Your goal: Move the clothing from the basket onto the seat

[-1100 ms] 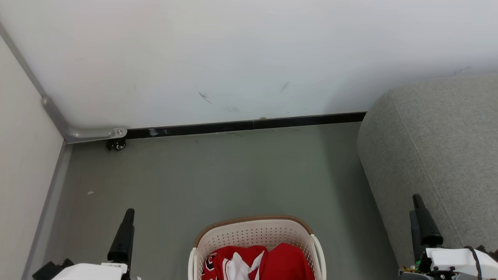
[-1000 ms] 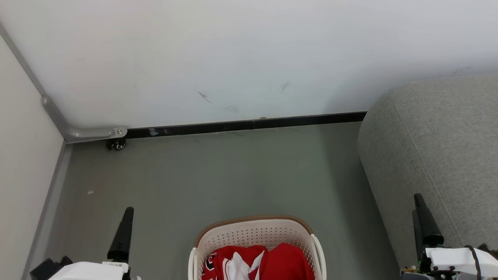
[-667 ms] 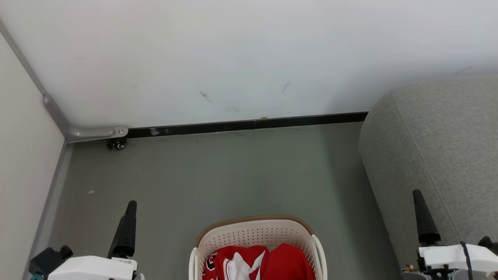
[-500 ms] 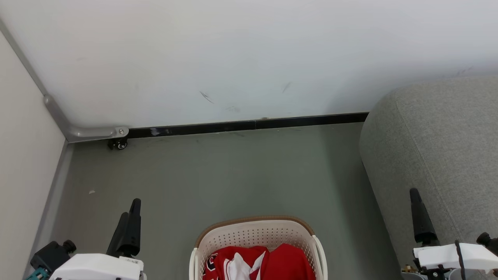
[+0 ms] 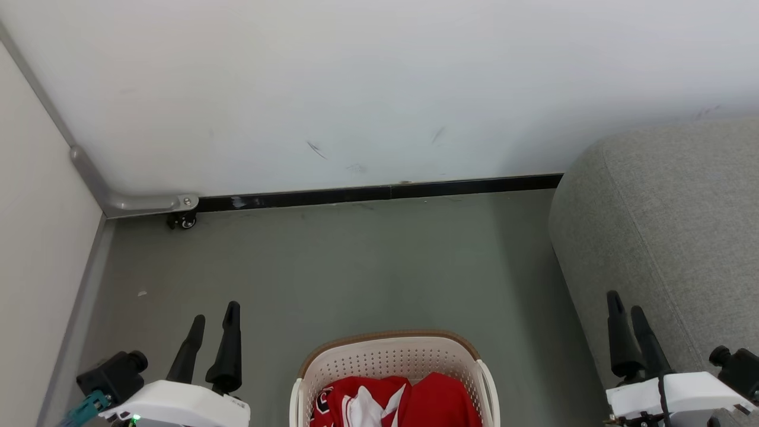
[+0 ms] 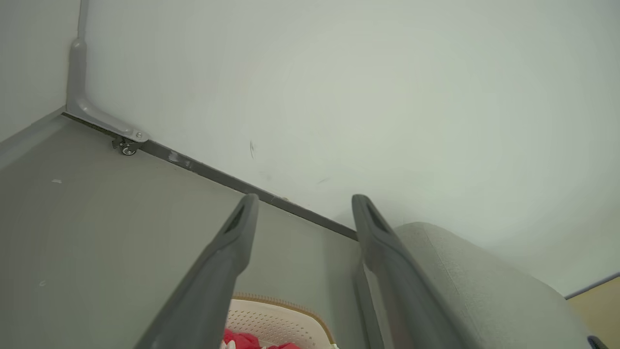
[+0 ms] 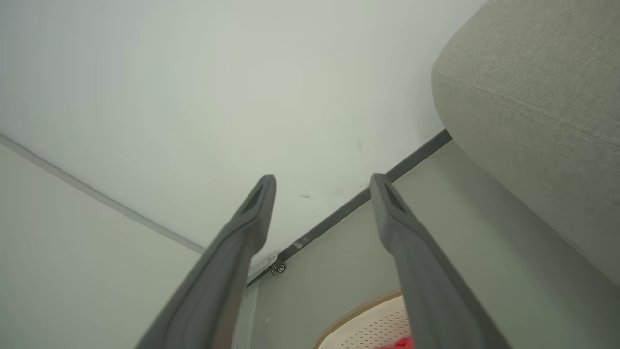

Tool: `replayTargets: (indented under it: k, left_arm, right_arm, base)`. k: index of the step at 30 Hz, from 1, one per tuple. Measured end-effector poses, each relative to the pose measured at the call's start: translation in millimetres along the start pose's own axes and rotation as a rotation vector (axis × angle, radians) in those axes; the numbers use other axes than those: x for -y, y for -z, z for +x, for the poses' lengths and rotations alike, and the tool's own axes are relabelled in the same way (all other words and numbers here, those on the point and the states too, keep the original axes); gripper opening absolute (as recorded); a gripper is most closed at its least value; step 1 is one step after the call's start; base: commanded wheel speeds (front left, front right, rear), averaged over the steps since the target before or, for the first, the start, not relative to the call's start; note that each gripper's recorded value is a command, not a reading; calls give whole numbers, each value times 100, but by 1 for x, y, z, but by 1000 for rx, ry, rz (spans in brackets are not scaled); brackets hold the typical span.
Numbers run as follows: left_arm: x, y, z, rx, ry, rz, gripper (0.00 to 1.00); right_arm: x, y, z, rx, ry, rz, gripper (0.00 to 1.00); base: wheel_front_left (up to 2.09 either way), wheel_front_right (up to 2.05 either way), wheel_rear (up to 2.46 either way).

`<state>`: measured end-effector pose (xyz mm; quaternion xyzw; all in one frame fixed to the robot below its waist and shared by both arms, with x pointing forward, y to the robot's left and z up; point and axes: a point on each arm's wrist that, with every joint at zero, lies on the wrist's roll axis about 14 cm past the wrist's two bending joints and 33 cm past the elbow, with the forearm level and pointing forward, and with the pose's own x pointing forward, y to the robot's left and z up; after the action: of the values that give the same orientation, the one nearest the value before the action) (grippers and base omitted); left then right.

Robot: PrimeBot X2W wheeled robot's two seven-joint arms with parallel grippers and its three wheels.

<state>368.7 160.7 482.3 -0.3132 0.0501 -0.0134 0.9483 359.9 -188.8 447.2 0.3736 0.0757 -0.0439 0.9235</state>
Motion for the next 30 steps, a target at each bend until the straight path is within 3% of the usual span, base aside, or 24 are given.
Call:
replayTargets:
  k: [30]
  left_arm:
    - [4,-4,-10,82,-22,484,100]
  right_arm:
    - [-5,4,-4,18,-56,-484,100]
  base:
    - [0,0,0]
